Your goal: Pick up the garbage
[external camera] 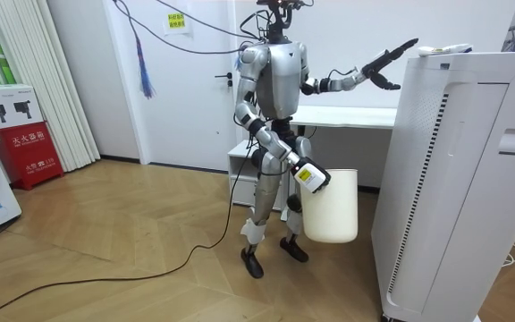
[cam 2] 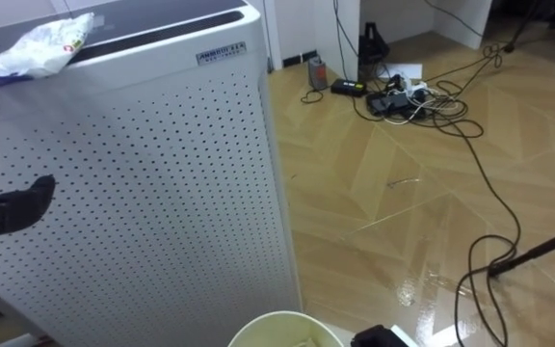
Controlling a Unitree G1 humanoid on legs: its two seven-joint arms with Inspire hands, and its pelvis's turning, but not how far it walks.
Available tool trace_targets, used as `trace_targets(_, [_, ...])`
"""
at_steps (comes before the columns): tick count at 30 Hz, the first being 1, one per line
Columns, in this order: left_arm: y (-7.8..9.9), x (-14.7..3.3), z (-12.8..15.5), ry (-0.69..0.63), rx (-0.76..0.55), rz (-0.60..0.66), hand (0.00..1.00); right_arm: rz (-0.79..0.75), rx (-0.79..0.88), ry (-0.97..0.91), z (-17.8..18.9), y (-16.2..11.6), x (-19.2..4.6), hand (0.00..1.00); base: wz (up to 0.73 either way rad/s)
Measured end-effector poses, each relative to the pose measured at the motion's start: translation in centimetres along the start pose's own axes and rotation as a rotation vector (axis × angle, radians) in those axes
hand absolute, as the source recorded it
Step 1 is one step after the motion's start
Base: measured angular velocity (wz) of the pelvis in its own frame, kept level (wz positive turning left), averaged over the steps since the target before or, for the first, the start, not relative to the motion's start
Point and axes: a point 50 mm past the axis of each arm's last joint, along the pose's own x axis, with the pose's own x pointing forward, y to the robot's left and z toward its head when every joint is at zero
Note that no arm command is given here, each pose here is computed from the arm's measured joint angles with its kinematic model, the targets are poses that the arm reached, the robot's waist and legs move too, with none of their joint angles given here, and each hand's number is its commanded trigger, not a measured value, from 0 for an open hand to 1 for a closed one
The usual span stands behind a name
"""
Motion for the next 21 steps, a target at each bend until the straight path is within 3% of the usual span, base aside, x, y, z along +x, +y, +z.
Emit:
trace_targets(4, [0.5,0.3,0.2,-0.013,0.002,0.023,0.0,0.001,-0.001,-0.001,0.0,0.0,0.0,1.0,0.0])
trace_targets(9, [1.4,2.1,0.5,-0.051,0.018,0.066,0.0,0.001,-0.002,-0.004,0.1,0.0,0.0,1.0,0.04])
trace_targets(21, [1.1,2.6,0.4,-0.036,0.07,-0.003,0.0,0.001,-0.003,-0.004,0.3,0.0,0.0,1.0,0.0])
